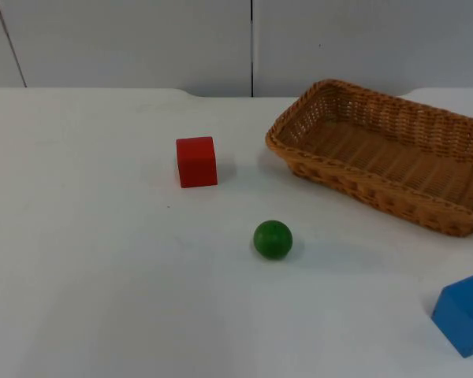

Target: Place all geometric objects except the red cube into the basket.

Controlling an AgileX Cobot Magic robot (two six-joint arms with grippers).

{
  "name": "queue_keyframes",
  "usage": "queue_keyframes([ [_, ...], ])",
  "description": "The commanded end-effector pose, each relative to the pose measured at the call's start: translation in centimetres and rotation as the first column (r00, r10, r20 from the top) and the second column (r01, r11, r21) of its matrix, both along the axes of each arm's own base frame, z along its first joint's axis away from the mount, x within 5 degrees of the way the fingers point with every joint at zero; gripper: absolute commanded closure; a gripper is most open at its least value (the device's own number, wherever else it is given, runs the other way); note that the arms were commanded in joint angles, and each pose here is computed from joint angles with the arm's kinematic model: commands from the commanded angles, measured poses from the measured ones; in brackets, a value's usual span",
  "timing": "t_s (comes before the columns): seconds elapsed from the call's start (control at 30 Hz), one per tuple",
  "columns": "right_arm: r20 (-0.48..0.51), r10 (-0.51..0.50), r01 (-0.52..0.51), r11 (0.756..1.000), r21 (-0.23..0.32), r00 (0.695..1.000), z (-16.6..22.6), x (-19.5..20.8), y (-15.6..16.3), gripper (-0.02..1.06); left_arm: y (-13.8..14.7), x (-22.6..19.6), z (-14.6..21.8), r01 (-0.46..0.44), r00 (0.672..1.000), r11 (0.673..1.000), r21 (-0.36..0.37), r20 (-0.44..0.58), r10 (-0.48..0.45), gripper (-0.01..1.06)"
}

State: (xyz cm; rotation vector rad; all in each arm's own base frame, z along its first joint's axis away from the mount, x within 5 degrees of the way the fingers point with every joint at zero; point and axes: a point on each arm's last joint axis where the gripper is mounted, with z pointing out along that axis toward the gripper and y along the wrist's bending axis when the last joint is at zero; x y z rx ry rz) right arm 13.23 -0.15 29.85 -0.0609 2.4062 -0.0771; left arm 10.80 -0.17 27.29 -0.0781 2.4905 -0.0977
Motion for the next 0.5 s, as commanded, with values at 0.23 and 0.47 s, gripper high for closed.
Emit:
queue_keyframes([
  [0.23,-0.012,-0.008,0.008,1.000,0.009,1.000,-0.1,0.6,0.0,-0.01,0.0,2.5,-1.6,0.032,0.992,0.999,-0.006,-0.123,-0.033,0.00],
  [0.47,-0.021,-0.008,0.008,1.000,0.014,1.000,-0.3,0.7,0.0,-0.01,-0.4,3.9,-2.8,0.080,0.977,0.996,-0.048,-0.195,-0.088,0.04],
])
